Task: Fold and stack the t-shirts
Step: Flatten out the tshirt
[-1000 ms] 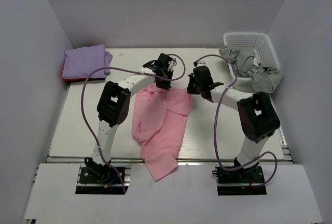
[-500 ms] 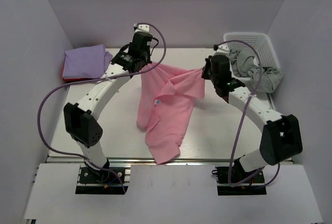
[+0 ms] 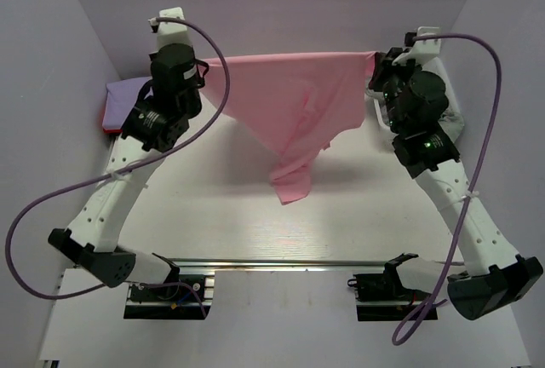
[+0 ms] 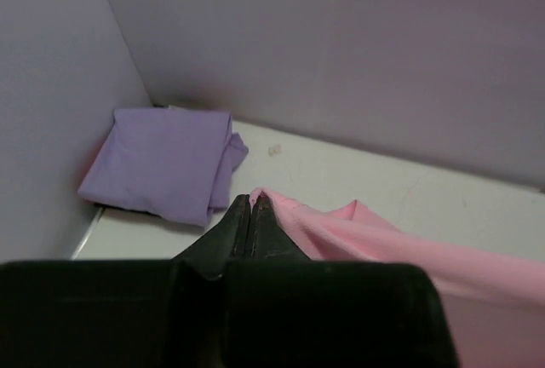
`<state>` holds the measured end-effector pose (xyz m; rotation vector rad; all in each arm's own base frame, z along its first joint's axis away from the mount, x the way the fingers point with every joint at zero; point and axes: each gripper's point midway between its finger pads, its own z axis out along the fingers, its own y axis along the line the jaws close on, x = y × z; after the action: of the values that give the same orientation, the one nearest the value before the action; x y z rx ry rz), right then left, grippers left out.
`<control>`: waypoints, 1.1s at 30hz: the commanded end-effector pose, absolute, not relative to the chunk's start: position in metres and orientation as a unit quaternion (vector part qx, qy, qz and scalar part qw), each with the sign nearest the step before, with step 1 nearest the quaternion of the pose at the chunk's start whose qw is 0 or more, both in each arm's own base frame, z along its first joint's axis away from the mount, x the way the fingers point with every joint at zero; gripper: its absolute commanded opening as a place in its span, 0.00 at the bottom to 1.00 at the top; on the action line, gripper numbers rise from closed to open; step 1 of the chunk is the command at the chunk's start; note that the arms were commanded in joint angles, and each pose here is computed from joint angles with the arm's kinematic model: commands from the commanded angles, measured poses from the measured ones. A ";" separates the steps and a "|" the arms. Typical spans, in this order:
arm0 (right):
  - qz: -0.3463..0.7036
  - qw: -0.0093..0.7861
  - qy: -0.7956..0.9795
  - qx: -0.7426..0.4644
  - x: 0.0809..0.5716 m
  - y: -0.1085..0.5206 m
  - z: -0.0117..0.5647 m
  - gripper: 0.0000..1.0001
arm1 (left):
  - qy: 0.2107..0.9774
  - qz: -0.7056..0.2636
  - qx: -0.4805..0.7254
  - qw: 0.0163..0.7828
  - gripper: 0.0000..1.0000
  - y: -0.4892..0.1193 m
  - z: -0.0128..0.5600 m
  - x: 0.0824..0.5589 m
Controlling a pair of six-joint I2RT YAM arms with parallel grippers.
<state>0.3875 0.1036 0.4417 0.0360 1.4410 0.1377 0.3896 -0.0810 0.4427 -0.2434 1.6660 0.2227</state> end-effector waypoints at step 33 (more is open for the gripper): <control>0.061 0.903 0.385 -0.180 0.219 0.093 0.677 0.00 | 0.584 -0.015 -0.086 0.807 0.00 -0.027 0.594 0.254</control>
<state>0.2047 0.1189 0.6602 -0.4968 0.8254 0.2491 0.2323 -0.0441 0.6180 -0.1027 1.1781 -0.1880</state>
